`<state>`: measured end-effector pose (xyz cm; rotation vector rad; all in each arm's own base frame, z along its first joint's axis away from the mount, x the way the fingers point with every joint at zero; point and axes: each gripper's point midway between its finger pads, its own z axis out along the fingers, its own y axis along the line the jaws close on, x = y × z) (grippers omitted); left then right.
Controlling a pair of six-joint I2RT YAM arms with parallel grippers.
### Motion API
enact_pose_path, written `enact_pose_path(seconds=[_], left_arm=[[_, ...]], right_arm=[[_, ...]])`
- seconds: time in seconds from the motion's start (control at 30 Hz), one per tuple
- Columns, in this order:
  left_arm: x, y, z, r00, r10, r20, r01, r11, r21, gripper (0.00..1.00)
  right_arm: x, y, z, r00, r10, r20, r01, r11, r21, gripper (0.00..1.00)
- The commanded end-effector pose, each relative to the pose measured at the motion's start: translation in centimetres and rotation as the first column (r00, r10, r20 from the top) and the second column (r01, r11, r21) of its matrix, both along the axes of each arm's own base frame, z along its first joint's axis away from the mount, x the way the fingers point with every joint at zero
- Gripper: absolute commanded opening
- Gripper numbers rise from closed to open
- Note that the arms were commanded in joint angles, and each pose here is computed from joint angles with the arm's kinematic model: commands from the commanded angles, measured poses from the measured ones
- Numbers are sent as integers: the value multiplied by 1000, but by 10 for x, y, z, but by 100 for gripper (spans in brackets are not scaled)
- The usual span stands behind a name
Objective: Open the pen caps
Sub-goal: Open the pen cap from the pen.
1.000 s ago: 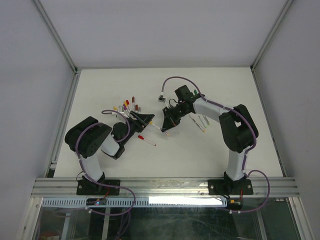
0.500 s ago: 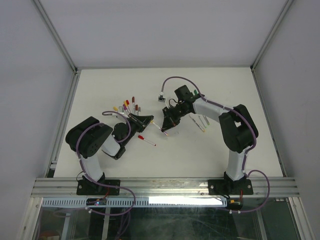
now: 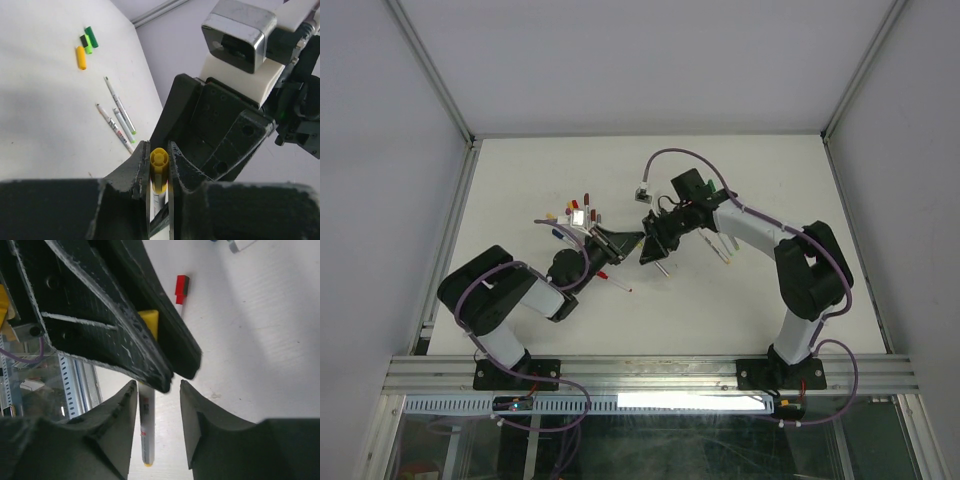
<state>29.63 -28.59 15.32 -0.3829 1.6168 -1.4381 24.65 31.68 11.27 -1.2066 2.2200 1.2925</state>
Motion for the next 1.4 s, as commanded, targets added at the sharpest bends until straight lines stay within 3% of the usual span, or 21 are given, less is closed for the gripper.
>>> enact_pose_path(seconds=[0.0, 0.37, 0.47, 0.57, 0.6, 0.8, 1.0, 1.13, 1.2, 1.37], left_arm=[[7, 2, 34, 993, 51, 110, -49, 999, -17, 0], [16, 23, 58, 975, 163, 151, -161, 987, -23, 0], [16, 27, 64, 971, 178, 158, -177, 984, -24, 0], [15, 32, 68, 968, 191, 164, -189, 982, -28, 0], [15, 34, 69, 966, 196, 165, -194, 981, -30, 0], [28, 73, 86, 936, 307, 171, -299, 952, -68, 0], [58, 152, 109, 829, 539, 151, -529, 843, -99, 0], [63, 176, 134, 792, 586, 175, -572, 811, -125, 0], [61, 175, 138, 797, 572, 193, -563, 820, -107, 0], [45, 165, 123, 843, 496, 208, -504, 864, -17, 0]], right_arm=[[-8, 14, 22, 992, 56, 114, -62, 997, 49, 38], [-13, 14, 28, 988, 67, 140, -74, 996, 45, 33], [-14, 14, 30, 988, 66, 137, -74, 996, 51, 21], [-15, 14, 34, 988, 67, 138, -75, 995, 59, 1], [-16, 14, 36, 988, 69, 139, -78, 995, 62, 0], [-21, 11, 35, 989, 80, 128, -88, 994, 63, 0], [-28, 11, 32, 988, 101, 116, -108, 992, 60, 0], [-26, 9, 30, 988, 91, 121, -97, 994, 42, 0], [-22, 4, 24, 989, 67, 134, -68, 998, 0, 0], [-7, -43, -16, 975, -26, 222, 88, 957, -277, 0]])
